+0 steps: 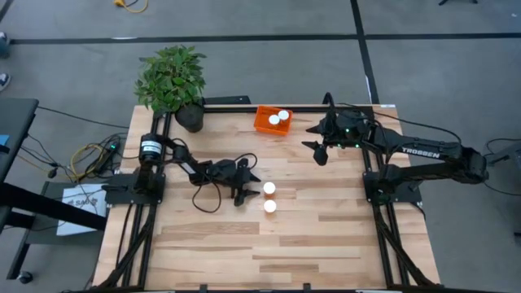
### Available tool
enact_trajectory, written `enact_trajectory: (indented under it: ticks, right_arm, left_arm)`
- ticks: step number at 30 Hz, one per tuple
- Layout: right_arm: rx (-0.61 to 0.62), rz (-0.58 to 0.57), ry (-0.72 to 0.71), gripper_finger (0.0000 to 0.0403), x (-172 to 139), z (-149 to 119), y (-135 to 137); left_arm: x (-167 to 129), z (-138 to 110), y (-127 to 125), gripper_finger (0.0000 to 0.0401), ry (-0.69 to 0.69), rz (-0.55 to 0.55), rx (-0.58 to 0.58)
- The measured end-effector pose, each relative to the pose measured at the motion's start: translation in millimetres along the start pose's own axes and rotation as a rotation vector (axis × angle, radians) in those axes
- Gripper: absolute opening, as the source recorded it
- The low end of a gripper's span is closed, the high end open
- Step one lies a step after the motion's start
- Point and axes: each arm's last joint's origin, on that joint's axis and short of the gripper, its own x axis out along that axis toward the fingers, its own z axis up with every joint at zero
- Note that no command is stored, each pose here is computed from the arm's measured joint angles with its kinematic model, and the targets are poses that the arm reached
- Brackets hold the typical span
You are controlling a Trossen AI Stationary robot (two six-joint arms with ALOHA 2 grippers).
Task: Pick and place pill bottles into a basket
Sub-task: Put the orange medicine bottle into the orange bin
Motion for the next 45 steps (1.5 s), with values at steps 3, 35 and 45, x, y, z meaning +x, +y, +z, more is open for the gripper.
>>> enact_trajectory:
  ticks: [3,35,45]
  right_arm:
    - [0.013,0.001,0.002,0.0230,0.0,-0.1,0.1]
    - [0.026,0.005,0.004,0.0230,-0.1,-0.2,0.3]
    - [0.025,0.006,0.003,0.0230,-0.1,-0.1,0.5]
  left_arm:
    - [2.5,1.4,0.5,0.0232,0.014,-0.006,0.016]
    - [23.2,26.4,9.3,0.0232,0.025,-0.009,0.114]
    - [23.2,26.8,9.1,0.0232,0.023,-0.008,0.170]
